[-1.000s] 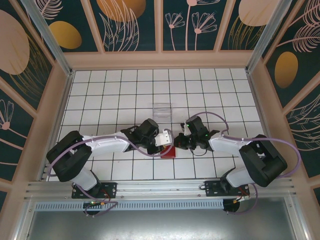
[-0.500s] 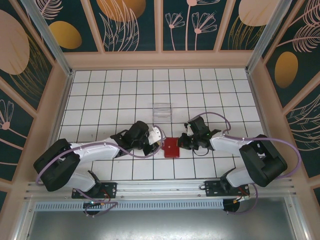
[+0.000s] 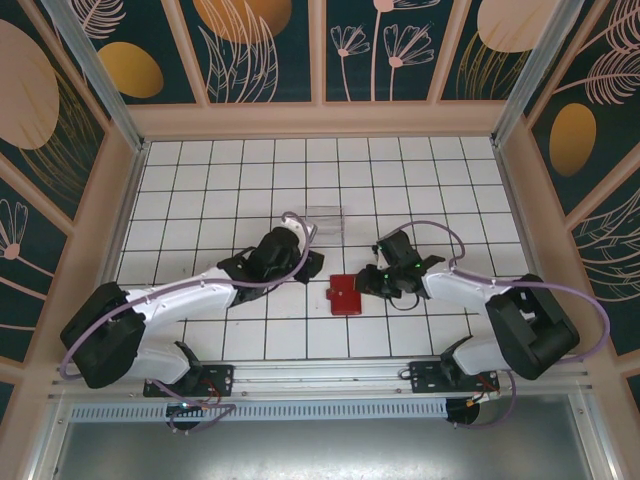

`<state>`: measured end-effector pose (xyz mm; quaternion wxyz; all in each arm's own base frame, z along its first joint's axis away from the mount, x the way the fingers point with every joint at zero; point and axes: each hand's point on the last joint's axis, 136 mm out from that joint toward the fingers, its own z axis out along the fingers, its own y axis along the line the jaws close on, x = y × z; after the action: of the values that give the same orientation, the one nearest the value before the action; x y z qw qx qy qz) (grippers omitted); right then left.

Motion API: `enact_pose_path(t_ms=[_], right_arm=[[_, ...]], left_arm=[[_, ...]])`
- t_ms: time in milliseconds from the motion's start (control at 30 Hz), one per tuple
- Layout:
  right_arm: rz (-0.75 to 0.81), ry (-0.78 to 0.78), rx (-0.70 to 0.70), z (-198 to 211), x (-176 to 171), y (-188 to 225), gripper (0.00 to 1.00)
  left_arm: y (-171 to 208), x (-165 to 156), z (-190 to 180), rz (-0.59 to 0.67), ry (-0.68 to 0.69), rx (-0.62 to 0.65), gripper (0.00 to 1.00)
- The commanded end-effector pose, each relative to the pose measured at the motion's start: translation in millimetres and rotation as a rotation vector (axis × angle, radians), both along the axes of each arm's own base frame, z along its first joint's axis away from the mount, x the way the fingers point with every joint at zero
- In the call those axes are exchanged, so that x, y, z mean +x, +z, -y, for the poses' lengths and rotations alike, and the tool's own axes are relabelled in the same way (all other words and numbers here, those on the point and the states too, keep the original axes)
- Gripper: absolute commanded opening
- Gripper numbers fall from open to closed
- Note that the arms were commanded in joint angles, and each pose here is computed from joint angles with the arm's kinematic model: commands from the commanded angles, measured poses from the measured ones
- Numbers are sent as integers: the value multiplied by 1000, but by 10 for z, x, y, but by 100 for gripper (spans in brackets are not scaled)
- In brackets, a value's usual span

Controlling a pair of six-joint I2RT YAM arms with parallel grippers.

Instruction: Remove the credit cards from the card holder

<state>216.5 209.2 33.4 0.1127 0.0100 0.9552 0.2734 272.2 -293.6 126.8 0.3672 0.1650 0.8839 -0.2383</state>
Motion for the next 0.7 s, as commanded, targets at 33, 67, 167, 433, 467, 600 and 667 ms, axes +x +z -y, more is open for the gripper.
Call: enact_pose_path(t_ms=[33, 67, 167, 433, 467, 600, 667], right_arm=[[36, -43, -34, 123, 60, 133, 36], [41, -52, -37, 151, 67, 148, 36], [49, -76, -41, 231, 65, 178, 38], [55, -126, -28, 424, 43, 197, 39], [54, -125, -26, 429, 38, 195, 39], [50, -123, -24, 437, 32, 190, 39], [52, -121, -23, 434, 35, 191, 39]], left_arm=[[-224, -36, -40, -225, 176, 22, 46], [-264, -87, 22, -253, 170, 39, 48], [-462, -285, 153, -346, 159, 94, 53], [-740, -587, 360, -496, 130, 124, 61], [-754, -602, 375, -504, 124, 125, 61], [-814, -652, 415, -522, 106, 132, 60], [-820, -649, 410, -524, 111, 133, 60]])
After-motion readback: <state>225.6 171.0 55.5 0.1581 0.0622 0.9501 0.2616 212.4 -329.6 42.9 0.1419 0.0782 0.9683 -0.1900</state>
